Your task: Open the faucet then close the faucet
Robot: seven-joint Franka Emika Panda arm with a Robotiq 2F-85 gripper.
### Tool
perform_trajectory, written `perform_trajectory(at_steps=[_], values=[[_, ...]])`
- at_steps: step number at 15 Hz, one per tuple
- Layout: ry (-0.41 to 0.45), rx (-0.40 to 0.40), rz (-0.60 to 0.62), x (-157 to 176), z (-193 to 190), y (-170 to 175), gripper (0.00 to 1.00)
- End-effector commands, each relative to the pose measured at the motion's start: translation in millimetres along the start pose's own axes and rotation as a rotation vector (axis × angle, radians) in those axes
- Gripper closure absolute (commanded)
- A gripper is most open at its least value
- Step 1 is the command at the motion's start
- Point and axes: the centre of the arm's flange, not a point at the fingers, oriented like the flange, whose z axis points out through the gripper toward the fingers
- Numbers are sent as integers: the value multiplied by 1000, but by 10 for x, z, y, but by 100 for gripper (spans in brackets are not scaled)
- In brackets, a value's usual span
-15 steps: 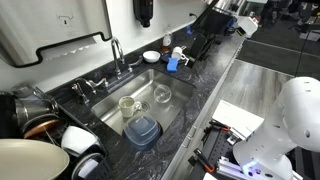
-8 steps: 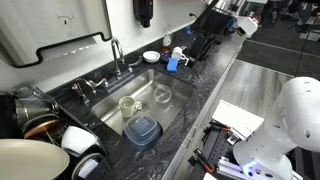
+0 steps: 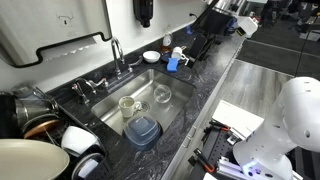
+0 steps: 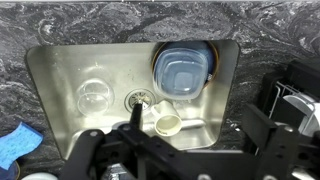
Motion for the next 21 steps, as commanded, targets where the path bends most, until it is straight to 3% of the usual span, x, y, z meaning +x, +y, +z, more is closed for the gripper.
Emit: perform_trajectory(at_steps=[1, 3, 9, 18, 19, 20, 21], values=[[0, 0, 0, 0, 0, 0, 0], [18, 0, 12, 66, 18, 23, 0], [197, -35, 10, 882, 327, 113, 0], [347, -137, 31, 1868, 827, 118, 0], [331, -139, 44, 1929, 859, 125, 0], [338, -110, 24, 1616, 779, 133, 0], [334, -117, 34, 1699, 819, 148, 0]])
